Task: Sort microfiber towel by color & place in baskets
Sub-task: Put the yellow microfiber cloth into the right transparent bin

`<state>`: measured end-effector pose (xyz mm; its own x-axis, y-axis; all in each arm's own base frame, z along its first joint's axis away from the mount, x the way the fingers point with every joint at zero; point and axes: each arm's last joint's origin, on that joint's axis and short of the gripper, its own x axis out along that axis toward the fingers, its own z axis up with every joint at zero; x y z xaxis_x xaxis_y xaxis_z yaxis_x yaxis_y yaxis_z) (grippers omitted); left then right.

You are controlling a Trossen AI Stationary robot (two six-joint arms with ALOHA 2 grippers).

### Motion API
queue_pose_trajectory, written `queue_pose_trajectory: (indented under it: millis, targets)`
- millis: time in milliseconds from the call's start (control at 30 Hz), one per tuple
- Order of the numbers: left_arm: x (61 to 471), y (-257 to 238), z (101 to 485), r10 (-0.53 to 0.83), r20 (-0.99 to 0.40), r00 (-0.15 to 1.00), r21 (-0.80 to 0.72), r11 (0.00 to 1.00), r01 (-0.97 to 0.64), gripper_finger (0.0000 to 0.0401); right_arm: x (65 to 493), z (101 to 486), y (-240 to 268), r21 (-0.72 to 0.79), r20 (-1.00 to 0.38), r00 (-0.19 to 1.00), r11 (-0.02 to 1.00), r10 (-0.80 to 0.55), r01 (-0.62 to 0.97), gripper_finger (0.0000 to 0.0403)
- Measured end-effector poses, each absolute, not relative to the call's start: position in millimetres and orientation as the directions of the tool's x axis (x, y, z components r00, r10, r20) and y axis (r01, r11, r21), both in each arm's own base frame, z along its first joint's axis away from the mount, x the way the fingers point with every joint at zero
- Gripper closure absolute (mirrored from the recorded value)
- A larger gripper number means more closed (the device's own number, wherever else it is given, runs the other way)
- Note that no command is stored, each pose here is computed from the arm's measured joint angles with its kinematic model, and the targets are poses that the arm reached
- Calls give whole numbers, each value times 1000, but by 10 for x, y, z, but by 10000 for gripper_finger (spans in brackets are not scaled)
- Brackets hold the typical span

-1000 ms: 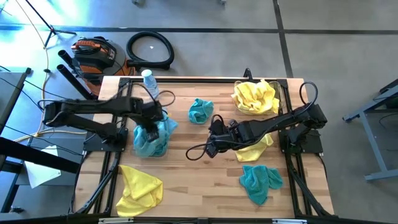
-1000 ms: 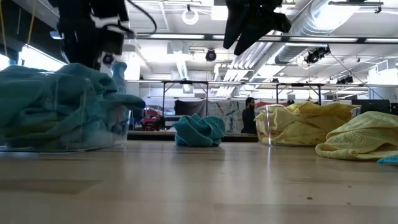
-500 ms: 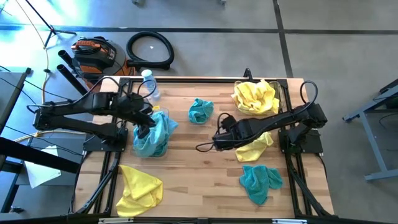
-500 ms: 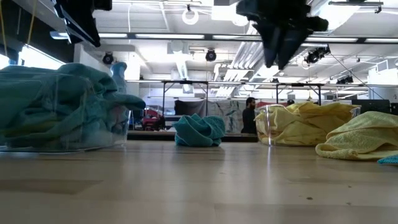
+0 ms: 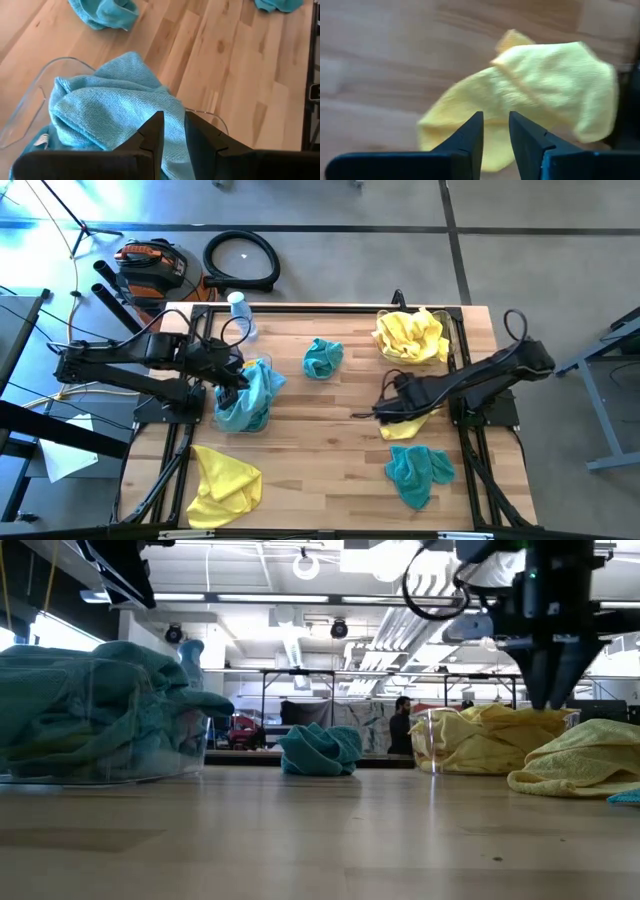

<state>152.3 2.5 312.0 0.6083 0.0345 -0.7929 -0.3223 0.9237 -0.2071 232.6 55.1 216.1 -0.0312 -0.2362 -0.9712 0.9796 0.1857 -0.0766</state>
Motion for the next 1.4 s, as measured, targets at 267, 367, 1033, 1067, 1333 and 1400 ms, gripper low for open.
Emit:
queue_pose_trajectory:
  millis: [267,367,1033,1067,1333,1400]
  targets:
    - [1524,28,3121,45,-792,609,-200,923,-328,337,2036,1943,415,-152,-965,-116,138,-236,979,247]
    - [1525,28,3121,45,-791,610,-200,923,-328,337,1973,1772,385,-158,-964,-125,128,-233,979,218]
    - [1532,34,3130,58,-785,616,-199,919,-340,337,2037,1467,391,27,-981,66,208,-183,978,389]
    - [1532,34,3130,58,-785,616,-199,919,-340,337,2066,1514,394,33,-979,76,216,-191,976,385]
    - [1532,33,3130,54,-785,617,-202,920,-337,337,2278,2188,385,31,-919,143,295,-367,955,397]
    - [1533,34,3131,58,-784,618,-199,920,-339,337,2325,2427,371,60,-880,191,296,-436,953,395]
